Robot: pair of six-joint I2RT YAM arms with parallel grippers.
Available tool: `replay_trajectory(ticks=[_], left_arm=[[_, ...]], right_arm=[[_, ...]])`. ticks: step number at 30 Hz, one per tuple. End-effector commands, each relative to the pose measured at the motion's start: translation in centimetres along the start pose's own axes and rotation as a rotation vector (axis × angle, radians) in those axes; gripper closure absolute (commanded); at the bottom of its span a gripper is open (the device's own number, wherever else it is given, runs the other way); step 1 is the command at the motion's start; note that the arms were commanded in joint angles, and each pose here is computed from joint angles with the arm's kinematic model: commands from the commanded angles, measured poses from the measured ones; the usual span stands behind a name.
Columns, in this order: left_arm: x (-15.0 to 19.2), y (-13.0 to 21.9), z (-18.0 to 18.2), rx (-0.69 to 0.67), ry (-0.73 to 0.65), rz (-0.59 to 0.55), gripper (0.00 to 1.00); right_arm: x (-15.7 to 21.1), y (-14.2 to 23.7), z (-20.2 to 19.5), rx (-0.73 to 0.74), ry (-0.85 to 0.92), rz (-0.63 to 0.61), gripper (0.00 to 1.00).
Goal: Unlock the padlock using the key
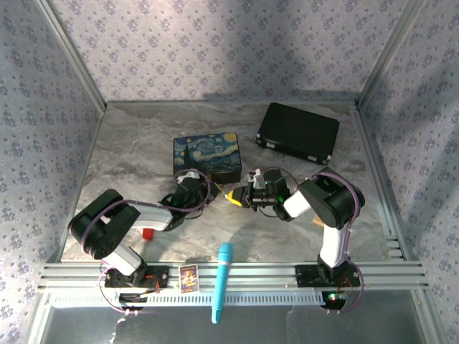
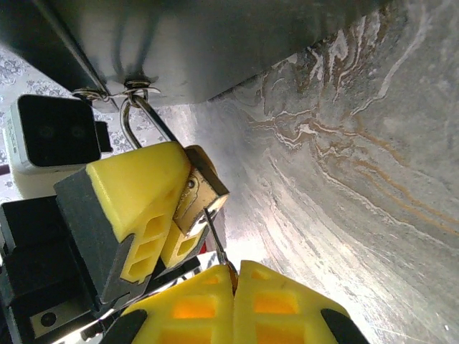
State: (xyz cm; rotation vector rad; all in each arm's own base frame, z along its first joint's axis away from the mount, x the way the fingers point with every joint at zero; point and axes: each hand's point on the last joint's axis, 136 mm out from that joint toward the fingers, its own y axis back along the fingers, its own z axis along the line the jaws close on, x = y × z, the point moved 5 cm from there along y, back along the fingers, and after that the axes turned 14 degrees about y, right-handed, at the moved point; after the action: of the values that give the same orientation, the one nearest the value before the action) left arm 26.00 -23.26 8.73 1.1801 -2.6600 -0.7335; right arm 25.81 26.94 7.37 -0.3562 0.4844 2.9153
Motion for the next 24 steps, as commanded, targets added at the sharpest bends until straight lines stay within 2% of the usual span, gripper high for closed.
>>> replay_trajectory(ticks=[1,24], left_arm=[[0.1,0.2,-2.4,0.126,0.032,0.006,1.00],[-0.4,1.2,-3.3,0.107,0.023,-0.038,0.99]], right_arm=[[0.1,-0.3,0.5,-0.026,-0.002,0.000,1.00],[1.1,-0.8,0.3,-0.039,-0.022,0.011,1.00]])
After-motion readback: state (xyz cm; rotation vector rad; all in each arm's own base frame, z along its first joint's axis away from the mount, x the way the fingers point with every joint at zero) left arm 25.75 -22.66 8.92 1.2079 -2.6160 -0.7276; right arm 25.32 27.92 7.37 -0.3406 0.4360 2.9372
